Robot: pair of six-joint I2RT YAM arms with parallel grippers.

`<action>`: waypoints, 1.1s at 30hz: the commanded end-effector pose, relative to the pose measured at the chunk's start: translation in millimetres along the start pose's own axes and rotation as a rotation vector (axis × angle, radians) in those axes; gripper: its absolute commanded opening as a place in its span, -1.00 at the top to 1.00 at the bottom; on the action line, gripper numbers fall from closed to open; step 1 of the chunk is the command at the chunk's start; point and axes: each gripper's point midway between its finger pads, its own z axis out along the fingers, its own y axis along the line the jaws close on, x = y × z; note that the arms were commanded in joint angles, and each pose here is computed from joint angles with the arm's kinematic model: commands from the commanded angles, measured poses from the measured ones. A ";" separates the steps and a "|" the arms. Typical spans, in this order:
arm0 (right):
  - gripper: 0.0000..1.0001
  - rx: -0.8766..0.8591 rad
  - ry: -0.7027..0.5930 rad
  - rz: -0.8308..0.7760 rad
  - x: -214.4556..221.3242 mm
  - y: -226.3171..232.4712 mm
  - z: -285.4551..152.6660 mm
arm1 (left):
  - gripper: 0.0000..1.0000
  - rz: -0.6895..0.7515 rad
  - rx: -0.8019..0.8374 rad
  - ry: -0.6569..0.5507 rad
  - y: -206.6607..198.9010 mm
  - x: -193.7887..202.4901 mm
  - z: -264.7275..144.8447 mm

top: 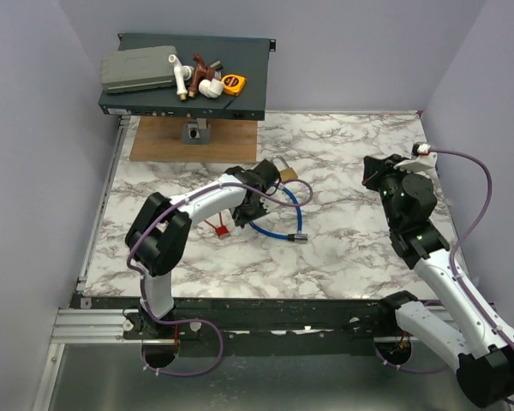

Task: Unlock with the key
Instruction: Move the lock to the center of the board.

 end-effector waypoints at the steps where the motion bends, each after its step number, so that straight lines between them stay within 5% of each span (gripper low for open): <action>1: 0.98 -0.126 0.077 0.010 15.0 27.4 6.1 | 0.86 -0.141 0.186 -0.229 2.9 -10.2 -89.7; 8: 0.50 -0.313 0.275 -0.108 89.9 99.0 9.7 | 0.48 -0.276 0.176 -0.493 34.3 28.0 -193.7; 16: -0.09 -0.599 0.555 -0.332 215.3 210.3 -15.1 | 0.12 -0.384 0.115 -0.627 39.8 69.4 -219.5; 23: -0.18 -0.688 0.665 -0.487 304.3 256.4 -19.3 | 0.11 -0.493 0.101 -0.677 52.4 93.2 -218.1; 33: -0.24 -0.701 0.752 -0.658 391.9 261.0 -35.9 | 0.11 -0.506 0.098 -0.627 52.8 108.9 -190.5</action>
